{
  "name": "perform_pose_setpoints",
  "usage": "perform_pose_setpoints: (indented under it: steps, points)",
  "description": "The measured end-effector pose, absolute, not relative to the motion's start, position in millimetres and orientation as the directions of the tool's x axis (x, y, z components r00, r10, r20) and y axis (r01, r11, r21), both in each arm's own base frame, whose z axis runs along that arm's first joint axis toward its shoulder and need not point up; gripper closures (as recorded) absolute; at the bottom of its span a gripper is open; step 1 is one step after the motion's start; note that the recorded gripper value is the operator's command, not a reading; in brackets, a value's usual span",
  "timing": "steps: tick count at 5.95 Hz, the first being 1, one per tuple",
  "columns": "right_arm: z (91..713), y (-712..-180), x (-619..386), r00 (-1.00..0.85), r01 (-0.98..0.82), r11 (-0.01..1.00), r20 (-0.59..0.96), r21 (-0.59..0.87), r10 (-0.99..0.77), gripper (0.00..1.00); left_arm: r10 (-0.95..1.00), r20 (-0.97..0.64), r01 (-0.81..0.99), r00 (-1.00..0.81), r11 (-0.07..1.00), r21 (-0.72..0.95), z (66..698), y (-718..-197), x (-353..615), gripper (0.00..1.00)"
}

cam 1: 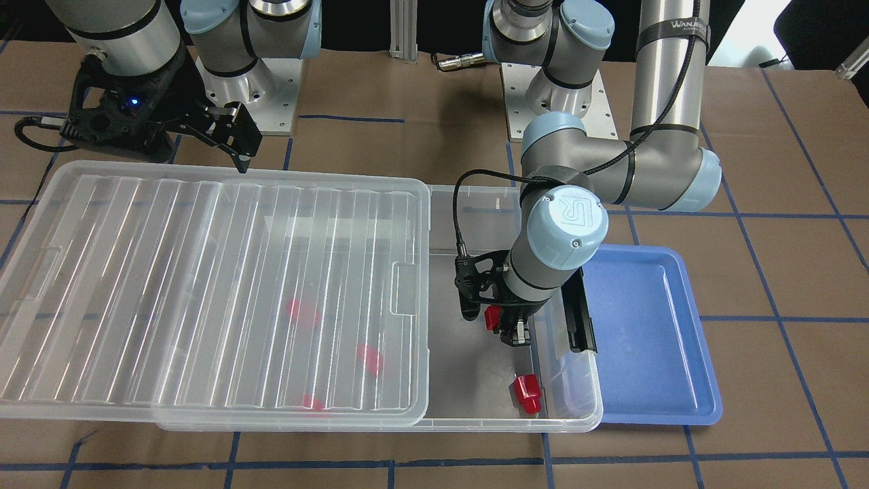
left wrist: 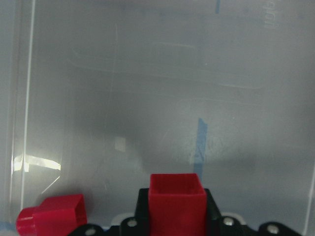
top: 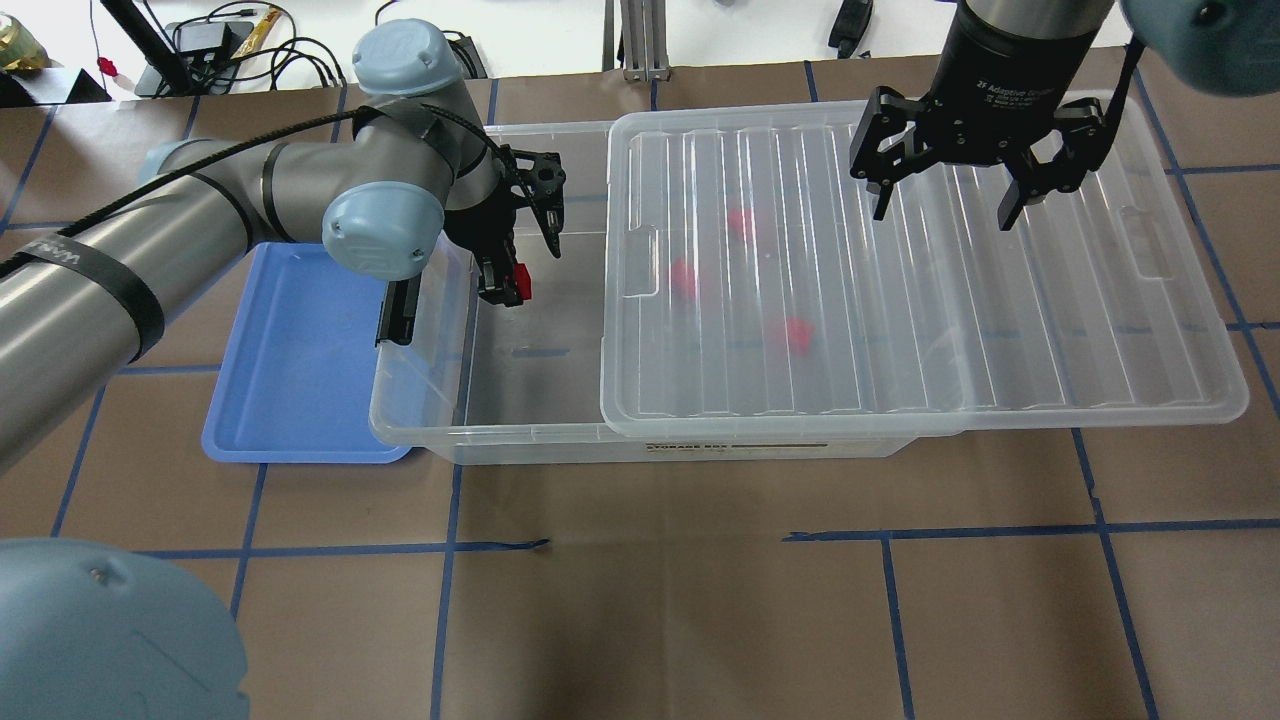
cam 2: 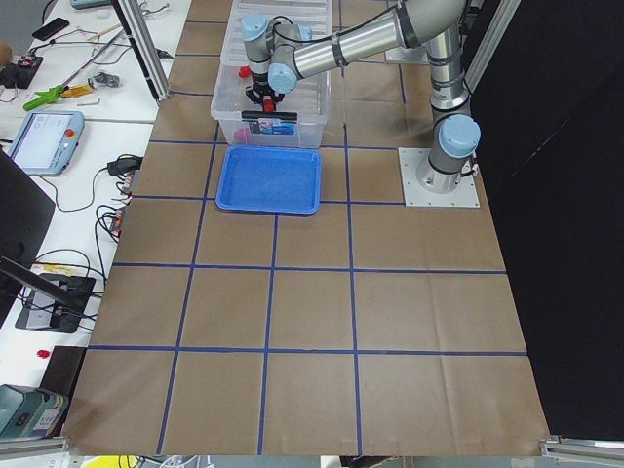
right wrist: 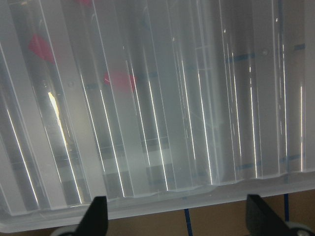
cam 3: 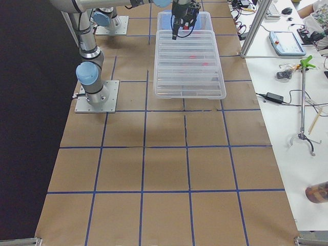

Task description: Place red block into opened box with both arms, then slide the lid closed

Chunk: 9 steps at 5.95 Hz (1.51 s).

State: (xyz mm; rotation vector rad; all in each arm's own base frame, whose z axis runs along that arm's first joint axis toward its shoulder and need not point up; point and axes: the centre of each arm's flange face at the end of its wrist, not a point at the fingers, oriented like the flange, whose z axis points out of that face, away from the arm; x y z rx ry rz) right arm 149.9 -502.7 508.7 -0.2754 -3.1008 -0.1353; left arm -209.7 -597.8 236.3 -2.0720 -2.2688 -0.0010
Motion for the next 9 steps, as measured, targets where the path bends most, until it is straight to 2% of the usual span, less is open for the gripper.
perform_pose_setpoints:
  steps: [1,2,4,5,7,9]
  points:
    - [508.5,-502.7,149.8,-0.984,0.175,0.981,0.034,0.084,0.173,0.00,0.996,0.043,0.996,-0.080,0.082,-0.047,210.4,-594.4,-214.2,0.36]
    - [508.5,-502.7,149.8,-0.985,0.173,0.981,0.034,0.085,0.171,0.00,0.997,0.040,0.996,-0.073,0.075,-0.047,200.6,-593.3,-214.9,0.07]
    - [505.2,-505.0,149.2,-0.985,0.173,0.981,0.033,0.091,0.171,0.00,0.996,0.053,0.995,-0.072,0.075,-0.059,203.1,-591.4,-215.7,0.04]
    - [504.4,-506.3,147.5,-0.984,0.177,0.980,0.029,0.092,0.175,0.00,0.995,0.073,0.995,-0.075,0.079,-0.058,226.1,-590.1,-216.2,0.04]
    - [507.1,-509.8,130.8,-0.983,0.183,0.979,0.043,0.085,0.180,0.00,0.986,0.126,0.992,-0.112,0.118,-0.045,329.6,-582.8,-215.9,0.04]
    - [508.7,-522.6,47.0,-0.987,0.150,0.985,0.067,0.086,0.145,0.00,0.971,0.147,0.981,-0.187,0.193,-0.023,430.7,-550.4,-209.1,0.03]
